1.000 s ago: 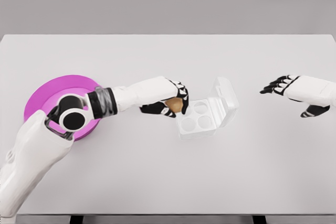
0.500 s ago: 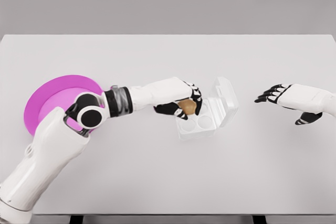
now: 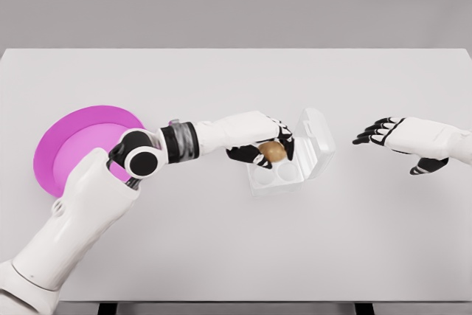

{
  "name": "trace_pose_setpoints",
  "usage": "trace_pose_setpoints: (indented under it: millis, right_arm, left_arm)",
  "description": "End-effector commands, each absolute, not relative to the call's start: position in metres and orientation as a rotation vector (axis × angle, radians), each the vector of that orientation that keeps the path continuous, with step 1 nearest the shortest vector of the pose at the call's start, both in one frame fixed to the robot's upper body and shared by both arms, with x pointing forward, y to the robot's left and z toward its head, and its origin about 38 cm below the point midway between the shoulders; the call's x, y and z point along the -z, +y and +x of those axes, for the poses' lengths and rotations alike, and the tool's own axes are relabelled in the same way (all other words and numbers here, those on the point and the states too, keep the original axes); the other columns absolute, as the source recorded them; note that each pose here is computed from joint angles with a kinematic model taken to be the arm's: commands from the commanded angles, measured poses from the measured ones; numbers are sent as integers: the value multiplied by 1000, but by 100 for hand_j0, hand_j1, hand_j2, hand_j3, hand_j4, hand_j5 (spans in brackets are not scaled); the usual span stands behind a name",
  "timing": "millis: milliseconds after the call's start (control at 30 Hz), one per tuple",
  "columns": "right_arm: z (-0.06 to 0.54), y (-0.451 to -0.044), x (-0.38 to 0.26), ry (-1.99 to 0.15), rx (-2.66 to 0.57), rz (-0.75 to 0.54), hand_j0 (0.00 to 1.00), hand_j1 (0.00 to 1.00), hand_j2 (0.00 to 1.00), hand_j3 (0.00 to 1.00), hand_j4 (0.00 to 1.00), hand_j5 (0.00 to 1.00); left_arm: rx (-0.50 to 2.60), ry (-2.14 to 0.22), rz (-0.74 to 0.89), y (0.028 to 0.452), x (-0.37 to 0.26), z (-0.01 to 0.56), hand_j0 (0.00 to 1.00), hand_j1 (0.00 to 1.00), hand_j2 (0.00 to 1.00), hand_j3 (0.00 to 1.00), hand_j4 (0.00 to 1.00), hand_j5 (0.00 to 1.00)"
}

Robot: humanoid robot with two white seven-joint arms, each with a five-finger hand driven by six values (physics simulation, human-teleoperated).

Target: Pack egg into the box and close the box lid

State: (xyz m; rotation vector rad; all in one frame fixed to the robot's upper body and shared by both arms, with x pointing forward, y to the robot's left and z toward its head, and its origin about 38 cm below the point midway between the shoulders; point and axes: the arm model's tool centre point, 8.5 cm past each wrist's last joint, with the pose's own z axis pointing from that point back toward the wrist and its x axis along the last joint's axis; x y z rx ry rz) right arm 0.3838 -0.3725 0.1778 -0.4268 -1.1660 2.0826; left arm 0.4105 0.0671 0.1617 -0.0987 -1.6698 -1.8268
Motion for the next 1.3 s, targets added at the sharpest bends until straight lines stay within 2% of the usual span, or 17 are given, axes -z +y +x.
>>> trace_pose_setpoints:
  millis: [0,67,600,667,733,900,1033,1133,1267]
  right_arm:
    - [384,-372,-179,-1171,-2079,-426,100,100,100,100,100,100]
    - [384,-372,-179,-1171,-2079,-426,100,100,100,100,100,100]
    - [382,-364,-184,-1201,-2091,-421,100,100,100,100,100,100]
    - [382,-362,-185,-1206,-2095,-421,100,100,100,100,100,100]
    - [380,-357,-187,-1219,-2110,-419,100,100,100,100,100,100]
    - [378,-345,-190,-1258,-2123,-410,100,100,100,100,100,100]
    - [379,-346,-191,-1260,-2122,-415,100,100,100,100,100,100]
    - [377,-340,-195,-1284,-2129,-410,100,100,100,100,100,100]
    - [377,-340,-198,-1296,-2123,-410,100,100,100,100,100,100]
  left_arm:
    - [1829,-1670,-95,66,-161,411,65,65,65,65,65,65]
    - [1829,-1669,-94,66,-161,411,69,69,69,69,69,69]
    - [1829,-1662,-83,70,-161,412,82,82,82,82,82,82]
    - [1830,-1664,-77,72,-162,412,88,88,88,88,88,88]
    - [1828,-1671,-73,73,-165,413,99,99,99,99,99,99]
    - [1823,-1676,-62,81,-168,414,100,100,100,100,100,100]
    - [1809,-1739,-1,105,-193,410,100,100,100,100,100,100]
    - [1805,-1763,-4,141,-211,404,100,100,100,100,100,100]
    - [1922,-1934,-29,187,-236,386,100,100,100,100,100,100]
